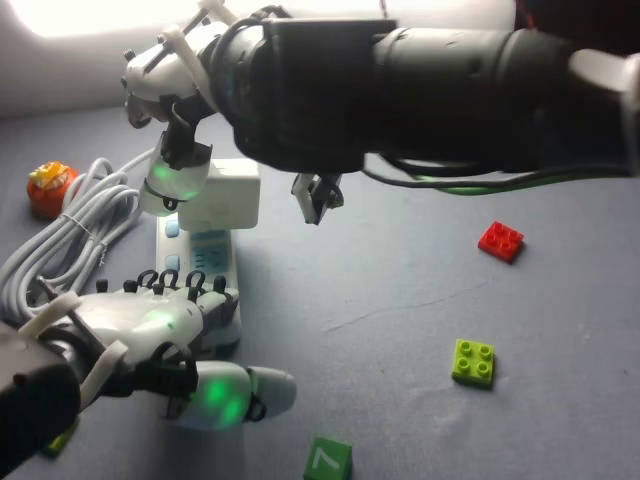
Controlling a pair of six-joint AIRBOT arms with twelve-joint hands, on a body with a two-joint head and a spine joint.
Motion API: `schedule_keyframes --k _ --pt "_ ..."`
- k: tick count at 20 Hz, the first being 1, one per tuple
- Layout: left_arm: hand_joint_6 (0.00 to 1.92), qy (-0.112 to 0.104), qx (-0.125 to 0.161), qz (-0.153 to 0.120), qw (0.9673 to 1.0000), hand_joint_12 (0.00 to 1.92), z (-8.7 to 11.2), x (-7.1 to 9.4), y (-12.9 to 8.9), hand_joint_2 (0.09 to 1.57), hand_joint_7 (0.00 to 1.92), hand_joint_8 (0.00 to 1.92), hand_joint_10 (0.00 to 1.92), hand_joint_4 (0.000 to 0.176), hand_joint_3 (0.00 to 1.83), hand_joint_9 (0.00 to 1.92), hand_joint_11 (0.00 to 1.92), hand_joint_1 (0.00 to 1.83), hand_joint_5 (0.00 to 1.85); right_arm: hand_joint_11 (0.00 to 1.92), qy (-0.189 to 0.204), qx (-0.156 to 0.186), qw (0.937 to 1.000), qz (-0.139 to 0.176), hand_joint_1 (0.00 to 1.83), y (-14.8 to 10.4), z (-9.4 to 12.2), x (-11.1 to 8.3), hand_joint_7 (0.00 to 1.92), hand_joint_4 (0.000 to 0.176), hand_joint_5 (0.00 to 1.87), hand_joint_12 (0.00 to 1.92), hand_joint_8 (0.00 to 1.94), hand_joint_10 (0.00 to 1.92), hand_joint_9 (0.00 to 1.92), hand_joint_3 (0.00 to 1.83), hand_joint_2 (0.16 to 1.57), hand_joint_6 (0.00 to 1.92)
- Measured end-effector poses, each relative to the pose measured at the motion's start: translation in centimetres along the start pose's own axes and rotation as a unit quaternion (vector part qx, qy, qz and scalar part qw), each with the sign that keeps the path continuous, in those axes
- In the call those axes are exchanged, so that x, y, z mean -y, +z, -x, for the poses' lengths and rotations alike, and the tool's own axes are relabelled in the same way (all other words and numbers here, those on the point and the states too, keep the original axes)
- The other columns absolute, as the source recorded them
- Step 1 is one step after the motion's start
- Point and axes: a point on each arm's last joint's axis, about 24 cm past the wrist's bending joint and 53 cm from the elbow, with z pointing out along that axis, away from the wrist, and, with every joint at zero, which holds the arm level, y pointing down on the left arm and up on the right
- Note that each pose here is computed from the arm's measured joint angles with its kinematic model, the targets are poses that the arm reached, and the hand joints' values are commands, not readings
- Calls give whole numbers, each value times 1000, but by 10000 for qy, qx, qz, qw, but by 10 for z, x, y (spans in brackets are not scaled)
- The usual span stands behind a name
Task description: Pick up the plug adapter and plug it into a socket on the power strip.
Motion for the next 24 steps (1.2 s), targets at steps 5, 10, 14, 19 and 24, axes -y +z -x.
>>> schedule_keyframes --k 5,10,14,19,24 --pt "15 -11 -38 -407 9992 339 10 25 0 1139 346 13 3 0 0 298 15 0 244 34 68 44 9999 119 607 -42 17 18 530 0 453 1054 14 20 524 3 938 8" --pt "813 -42 127 -483 9987 1063 31 28 -6 1173 192 1269 1074 0 2 253 0 0 242 151 28 205 9996 213 574 -93 39 44 556 0 566 1240 336 640 468 0 920 78" --pt "1867 -66 254 -568 9980 1911 49 29 -12 1171 90 1903 1907 0 0 109 60 69 66 84 25 156 9987 492 499 -130 36 51 170 0 122 1644 1468 1525 192 1 913 1340" --pt "1854 184 558 -924 9940 1921 85 50 -21 1161 152 1877 1921 0 2 132 151 16 143 361 65 184 9983 548 549 -148 39 61 7 0 35 1921 1940 1920 202 0 835 1919" --pt "1916 406 943 -1148 9881 1921 118 65 -33 1189 1306 1921 1921 0 0 1236 1220 0 1234 578 141 36 9987 493 423 -149 25 76 312 0 313 1921 1941 1921 445 3 872 1921"
